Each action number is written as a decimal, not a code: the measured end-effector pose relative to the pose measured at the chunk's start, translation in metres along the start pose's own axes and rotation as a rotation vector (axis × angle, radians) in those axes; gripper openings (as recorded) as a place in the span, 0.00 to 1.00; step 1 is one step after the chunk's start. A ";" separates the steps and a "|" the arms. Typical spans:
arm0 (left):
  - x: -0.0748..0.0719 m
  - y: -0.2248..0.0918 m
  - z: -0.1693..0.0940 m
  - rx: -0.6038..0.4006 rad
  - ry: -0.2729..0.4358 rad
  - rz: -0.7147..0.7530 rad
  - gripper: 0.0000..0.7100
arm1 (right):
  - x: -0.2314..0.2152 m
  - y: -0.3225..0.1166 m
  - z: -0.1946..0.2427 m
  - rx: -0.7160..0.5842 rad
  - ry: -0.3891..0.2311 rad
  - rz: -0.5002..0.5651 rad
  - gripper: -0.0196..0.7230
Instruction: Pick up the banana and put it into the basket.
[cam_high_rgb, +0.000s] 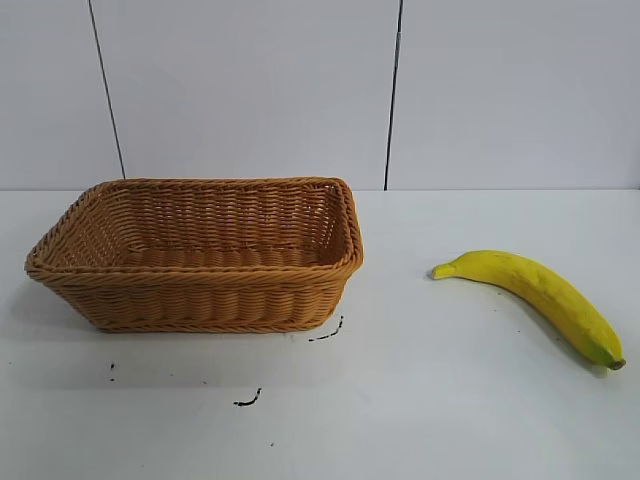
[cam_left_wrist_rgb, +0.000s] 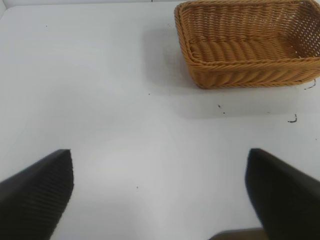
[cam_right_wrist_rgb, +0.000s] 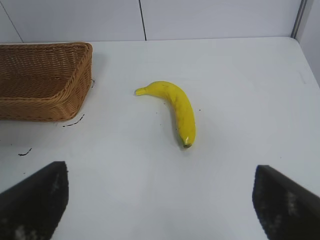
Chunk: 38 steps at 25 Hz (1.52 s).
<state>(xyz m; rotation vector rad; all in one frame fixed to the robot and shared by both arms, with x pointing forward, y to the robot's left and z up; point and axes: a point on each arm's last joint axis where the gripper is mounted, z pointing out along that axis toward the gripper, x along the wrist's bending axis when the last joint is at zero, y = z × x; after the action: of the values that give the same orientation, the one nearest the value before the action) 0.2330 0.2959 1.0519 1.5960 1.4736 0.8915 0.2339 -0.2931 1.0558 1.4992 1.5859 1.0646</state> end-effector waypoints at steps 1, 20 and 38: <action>0.000 0.000 0.000 0.000 0.000 0.000 0.98 | 0.000 0.000 0.000 0.000 0.000 0.000 0.96; 0.000 0.000 0.000 0.000 0.000 0.000 0.98 | 0.000 0.024 0.010 0.074 -0.006 0.025 0.96; 0.000 0.000 0.000 0.001 0.000 0.000 0.98 | -0.005 0.139 0.159 0.711 -0.001 0.049 0.96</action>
<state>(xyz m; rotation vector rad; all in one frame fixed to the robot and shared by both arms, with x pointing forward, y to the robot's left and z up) 0.2329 0.2959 1.0518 1.5967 1.4741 0.8910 0.4363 -0.2835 1.1156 1.9865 2.0568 0.5275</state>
